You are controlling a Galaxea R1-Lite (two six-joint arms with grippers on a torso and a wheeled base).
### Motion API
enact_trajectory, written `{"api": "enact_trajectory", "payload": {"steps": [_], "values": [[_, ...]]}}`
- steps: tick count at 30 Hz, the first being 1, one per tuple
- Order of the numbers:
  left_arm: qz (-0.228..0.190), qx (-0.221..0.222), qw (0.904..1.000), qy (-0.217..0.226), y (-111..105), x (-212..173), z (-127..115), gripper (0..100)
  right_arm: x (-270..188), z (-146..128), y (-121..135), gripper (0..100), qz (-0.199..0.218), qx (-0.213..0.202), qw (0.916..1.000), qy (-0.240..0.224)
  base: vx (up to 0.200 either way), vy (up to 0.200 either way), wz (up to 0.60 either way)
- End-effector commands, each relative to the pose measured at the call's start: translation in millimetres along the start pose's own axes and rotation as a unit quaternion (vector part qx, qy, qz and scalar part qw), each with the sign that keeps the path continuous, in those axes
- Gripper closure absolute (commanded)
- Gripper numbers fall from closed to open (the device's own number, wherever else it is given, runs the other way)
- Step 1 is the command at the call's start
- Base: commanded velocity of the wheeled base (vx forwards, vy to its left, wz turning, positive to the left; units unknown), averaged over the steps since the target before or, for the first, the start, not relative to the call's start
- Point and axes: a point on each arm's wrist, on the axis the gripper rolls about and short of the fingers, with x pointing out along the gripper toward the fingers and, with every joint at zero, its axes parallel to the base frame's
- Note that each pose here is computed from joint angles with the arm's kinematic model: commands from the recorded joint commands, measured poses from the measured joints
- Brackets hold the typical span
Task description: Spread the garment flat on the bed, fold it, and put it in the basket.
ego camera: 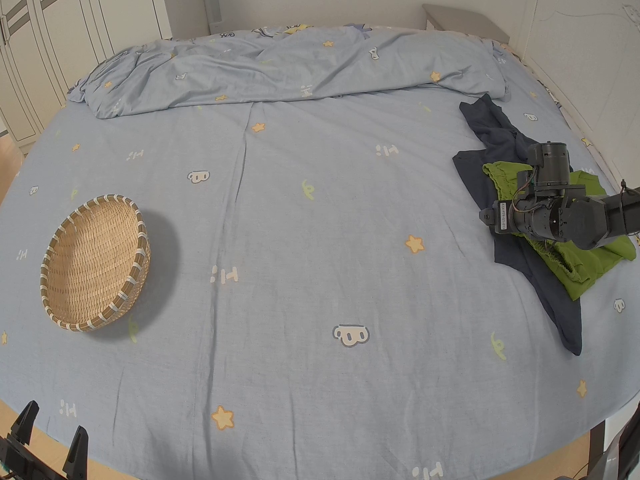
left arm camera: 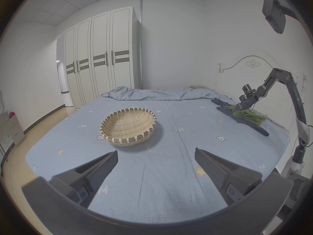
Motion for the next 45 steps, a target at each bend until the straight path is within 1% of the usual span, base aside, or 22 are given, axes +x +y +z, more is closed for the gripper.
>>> {"api": "enact_trajectory", "payload": {"steps": [1, 8, 9, 19, 22, 25, 29, 30, 31, 32, 34, 37, 41, 42, 45], "values": [[0.000, 0.000, 1.0000, 0.003, 0, 0, -5, 0, 19, -6, 4, 0, -0.001, -0.003, 0.9999, 0.013, 0.000, 0.000, 0.00], [0.000, 0.000, 1.0000, 0.003, 0, 0, -5, 0, 29, -10, 7, 0, -0.008, -0.007, 0.9997, 0.021, 0.000, 0.000, 0.00], [0.000, 0.000, 1.0000, 0.003, 0, 0, -5, 0, 29, -11, 7, 100, -0.008, -0.006, 0.9997, 0.021, 0.000, 0.000, 0.00], [0.000, 0.000, 1.0000, 0.003, 0, 0, -5, 0, 36, -9, 5, 100, -0.013, -0.005, 0.9997, 0.020, 0.000, 0.000, 0.00], [0.000, 0.000, 1.0000, 0.003, 0, 0, -5, 0, 31, -5, 5, 100, -0.013, -0.003, 0.9998, 0.015, 0.000, 0.000, 0.00], [0.000, 0.000, 1.0000, 0.003, 0, 0, -5, 0, 16, 6, 2, 100, -0.012, 0.000, 0.9999, 0.001, 0.000, 0.000, 0.00], [0.000, 0.000, 1.0000, 0.003, 0, 0, -5, 0, -19, 30, -5, 100, -0.009, 0.005, 0.9998, -0.017, 0.000, 0.000, 0.00], [0.000, 0.000, 1.0000, 0.003, 0, 0, -5, 0, -22, 31, -6, 100, -0.009, 0.005, 0.9998, -0.018, 0.000, 0.000, 0.00], [0.000, 0.000, 1.0000, 0.003, 0, 0, -5, 0, -38, 41, -10, 100, -0.008, 0.004, 0.9998, -0.020, 0.000, 0.000, 0.00], [0.000, 0.000, 1.0000, 0.003, 0, 0, -5, 0, -44, 44, -12, 100, -0.007, 0.004, 0.9998, -0.020, 0.000, 0.000, 0.00], [0.000, 0.000, 1.0000, 0.003, 0, 0, -5, 0, -69, 58, -16, 100, 0.001, 0.004, 0.9998, -0.020, 0.000, 0.000, 0.00], [0.000, 0.000, 1.0000, 0.003, 0, 0, -5, 0, -101, 73, -15, 100, 0.015, 0.005, 0.9996, -0.024, 0.000, 0.000, 0.00], [0.000, 0.000, 1.0000, 0.003, 0, 0, -5, 0, -143, 94, -15, 100, 0.035, 0.035, 0.9982, -0.034, 0.000, 0.000, 0.00], [0.000, 0.000, 1.0000, 0.003, 0, 0, -5, 0, -145, 94, -15, 100, 0.036, 0.036, 0.9981, -0.035, 0.000, 0.000, 0.00], [0.000, 0.000, 1.0000, 0.003, 0, 0, -5, 0, -187, 111, -20, 100, 0.066, 0.063, 0.9942, -0.057, 0.000, 0.000, 0.00]]}}
